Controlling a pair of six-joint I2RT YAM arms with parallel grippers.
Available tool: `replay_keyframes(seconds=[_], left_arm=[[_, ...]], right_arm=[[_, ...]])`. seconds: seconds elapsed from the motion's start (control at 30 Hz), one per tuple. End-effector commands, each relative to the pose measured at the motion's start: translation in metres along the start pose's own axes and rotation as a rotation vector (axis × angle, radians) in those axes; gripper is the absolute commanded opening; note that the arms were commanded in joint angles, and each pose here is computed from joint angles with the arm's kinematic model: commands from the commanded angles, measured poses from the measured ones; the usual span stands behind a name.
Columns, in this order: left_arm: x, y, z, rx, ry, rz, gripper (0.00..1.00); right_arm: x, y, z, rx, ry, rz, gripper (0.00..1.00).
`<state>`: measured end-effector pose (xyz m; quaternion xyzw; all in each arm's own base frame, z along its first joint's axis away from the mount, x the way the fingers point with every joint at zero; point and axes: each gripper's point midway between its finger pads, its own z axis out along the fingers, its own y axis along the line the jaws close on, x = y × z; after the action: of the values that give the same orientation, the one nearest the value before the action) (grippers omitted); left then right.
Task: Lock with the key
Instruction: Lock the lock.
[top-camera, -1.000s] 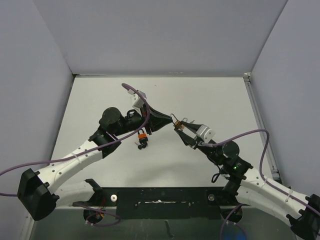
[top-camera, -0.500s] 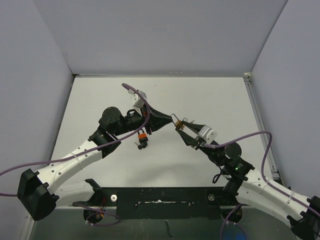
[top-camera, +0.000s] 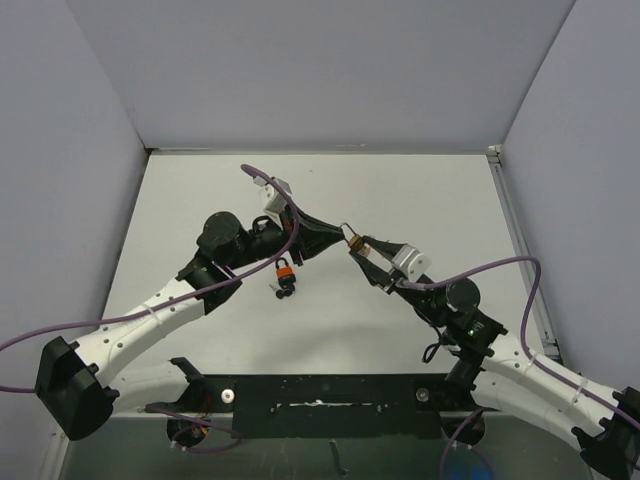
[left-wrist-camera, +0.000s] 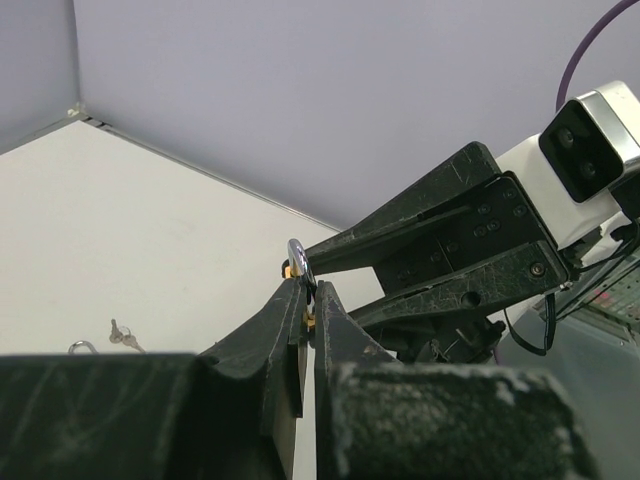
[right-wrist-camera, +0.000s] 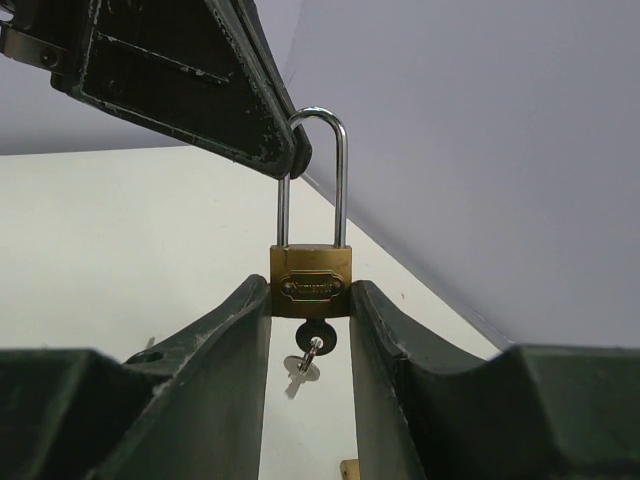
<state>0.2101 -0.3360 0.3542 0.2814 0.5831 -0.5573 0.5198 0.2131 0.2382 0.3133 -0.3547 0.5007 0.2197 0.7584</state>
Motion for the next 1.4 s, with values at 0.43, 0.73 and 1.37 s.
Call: replay_keyframes(seconds=[0.43, 0.73, 1.37], left_arm=[[0.069, 0.013, 0.003, -0.011, 0.199, -0.085, 0.00], [0.083, 0.018, 0.006, -0.030, 0.226, -0.097, 0.00], [0.117, 0.040, 0.005, -0.109, 0.293, -0.146, 0.00]], right_arm=[[-0.161, -0.037, 0.005, 0.048, -0.400, -0.059, 0.00], [-0.161, -0.038, 0.018, 0.050, -0.388, -0.061, 0.00], [-0.194, -0.046, 0.026, 0.062, -0.465, -0.105, 0.00]])
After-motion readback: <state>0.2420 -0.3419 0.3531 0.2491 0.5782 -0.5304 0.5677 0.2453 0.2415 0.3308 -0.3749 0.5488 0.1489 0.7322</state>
